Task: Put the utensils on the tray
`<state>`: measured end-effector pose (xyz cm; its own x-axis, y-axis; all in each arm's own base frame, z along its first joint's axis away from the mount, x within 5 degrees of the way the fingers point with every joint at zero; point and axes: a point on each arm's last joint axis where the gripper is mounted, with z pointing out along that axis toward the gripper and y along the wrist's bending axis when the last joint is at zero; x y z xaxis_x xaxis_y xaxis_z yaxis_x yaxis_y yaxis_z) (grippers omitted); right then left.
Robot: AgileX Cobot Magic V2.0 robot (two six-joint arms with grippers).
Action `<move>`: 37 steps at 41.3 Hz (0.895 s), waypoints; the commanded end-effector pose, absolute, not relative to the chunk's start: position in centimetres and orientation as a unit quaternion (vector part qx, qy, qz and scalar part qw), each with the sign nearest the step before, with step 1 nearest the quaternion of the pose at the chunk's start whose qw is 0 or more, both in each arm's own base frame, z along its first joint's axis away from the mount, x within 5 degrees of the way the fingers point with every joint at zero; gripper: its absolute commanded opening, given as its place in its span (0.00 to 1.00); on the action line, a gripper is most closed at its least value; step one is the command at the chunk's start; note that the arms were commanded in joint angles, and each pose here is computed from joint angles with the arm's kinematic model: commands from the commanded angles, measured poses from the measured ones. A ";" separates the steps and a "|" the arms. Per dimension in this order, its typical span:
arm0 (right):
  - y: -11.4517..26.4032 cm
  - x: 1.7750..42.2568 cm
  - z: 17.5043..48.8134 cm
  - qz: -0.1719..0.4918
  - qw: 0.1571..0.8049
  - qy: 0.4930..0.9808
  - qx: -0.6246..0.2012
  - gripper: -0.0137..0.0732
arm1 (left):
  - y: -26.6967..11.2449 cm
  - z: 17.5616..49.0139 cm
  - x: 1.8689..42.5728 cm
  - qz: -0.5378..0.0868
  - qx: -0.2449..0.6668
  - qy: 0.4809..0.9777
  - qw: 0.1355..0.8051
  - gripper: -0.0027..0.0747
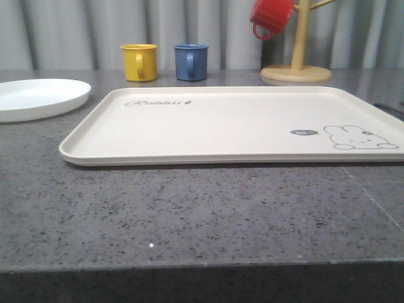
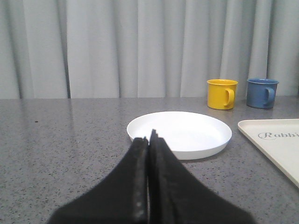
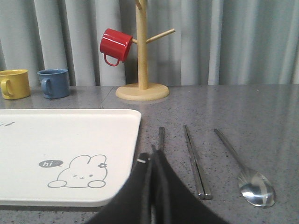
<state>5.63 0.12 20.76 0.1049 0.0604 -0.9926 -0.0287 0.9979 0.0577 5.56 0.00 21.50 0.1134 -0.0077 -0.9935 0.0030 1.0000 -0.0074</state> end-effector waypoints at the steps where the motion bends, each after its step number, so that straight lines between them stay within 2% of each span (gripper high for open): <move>1: 0.1 5.4 21.6 0.023 0.774 0.633 0.009 0.08 | 0.1 21.8 5.4 -0.003 -0.007 0.635 0.772 0.01; 27: 0.1 5.3 21.9 0.023 0.783 0.621 0.009 0.08 | 0.1 21.8 5.4 -0.003 -0.007 0.635 0.772 0.01; 32: 0.1 5.2 22.3 0.025 0.783 0.621 0.011 0.08 | 0.1 22.3 5.3 -0.001 -0.008 0.619 0.785 0.01; 37: 0.1 4.8 24.3 0.028 0.782 0.623 0.013 0.08 | 0.1 24.5 4.7 -0.001 -0.009 0.587 0.810 0.01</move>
<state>5.54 0.13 21.26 0.0982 0.0604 -0.9933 -0.0292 0.9979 0.0578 5.49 0.04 21.99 0.1603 -0.0077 -0.9870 -0.0016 1.0000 -0.0080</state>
